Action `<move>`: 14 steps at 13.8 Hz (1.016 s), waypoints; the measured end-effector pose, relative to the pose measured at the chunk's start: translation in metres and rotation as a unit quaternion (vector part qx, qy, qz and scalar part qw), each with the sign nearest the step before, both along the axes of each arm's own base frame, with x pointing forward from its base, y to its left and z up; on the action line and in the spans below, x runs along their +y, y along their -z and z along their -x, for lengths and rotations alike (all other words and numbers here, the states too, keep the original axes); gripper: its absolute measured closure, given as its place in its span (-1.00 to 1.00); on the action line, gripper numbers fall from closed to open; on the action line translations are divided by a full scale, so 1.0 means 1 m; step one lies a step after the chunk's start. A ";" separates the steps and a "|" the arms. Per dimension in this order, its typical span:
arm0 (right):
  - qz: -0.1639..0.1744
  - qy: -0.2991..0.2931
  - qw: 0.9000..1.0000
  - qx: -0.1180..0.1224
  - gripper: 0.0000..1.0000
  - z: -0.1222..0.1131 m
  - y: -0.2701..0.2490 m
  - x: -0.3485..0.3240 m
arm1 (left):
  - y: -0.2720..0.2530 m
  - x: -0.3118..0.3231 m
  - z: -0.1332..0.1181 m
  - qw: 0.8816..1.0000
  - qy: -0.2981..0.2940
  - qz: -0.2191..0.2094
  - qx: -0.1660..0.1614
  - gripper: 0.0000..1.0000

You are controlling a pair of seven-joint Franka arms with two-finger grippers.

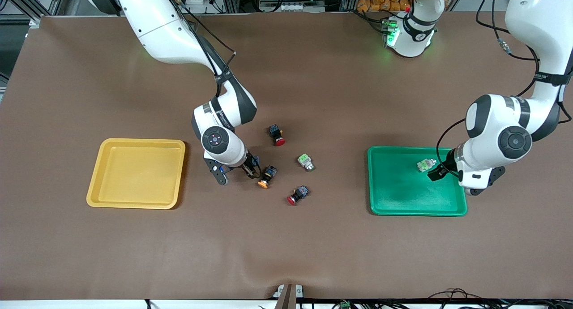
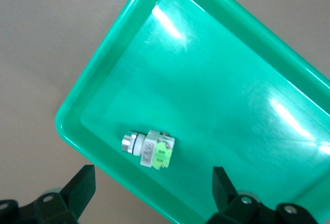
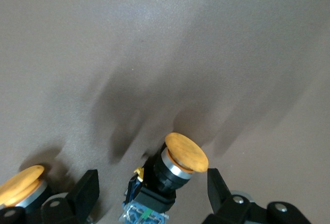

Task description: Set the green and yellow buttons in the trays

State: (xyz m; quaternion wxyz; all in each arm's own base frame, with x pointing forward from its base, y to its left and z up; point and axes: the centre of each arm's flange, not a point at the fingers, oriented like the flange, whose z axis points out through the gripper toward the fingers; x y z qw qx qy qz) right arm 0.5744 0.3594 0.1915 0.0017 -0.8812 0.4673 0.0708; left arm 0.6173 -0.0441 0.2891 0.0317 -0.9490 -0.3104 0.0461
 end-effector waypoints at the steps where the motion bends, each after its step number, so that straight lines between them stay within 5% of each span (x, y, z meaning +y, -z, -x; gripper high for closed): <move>1: 0.001 0.000 1.000 0.001 -0.83 0.001 0.002 0.000 | -0.003 -0.021 0.001 1.000 -0.001 0.011 0.000 -1.00; 6: 0.004 0.000 1.000 0.004 0.12 0.003 0.006 -0.003 | 0.000 -0.201 0.020 0.998 -0.047 0.035 0.000 -1.00; 9: 0.006 -0.005 1.000 0.003 0.12 -0.002 0.003 -0.010 | 0.019 -0.307 0.037 0.995 -0.083 0.051 0.004 -1.00; 14: 0.019 -0.087 0.995 0.035 0.28 -0.033 -0.053 -0.086 | 0.075 -0.381 0.059 0.990 -0.109 0.091 0.002 -1.00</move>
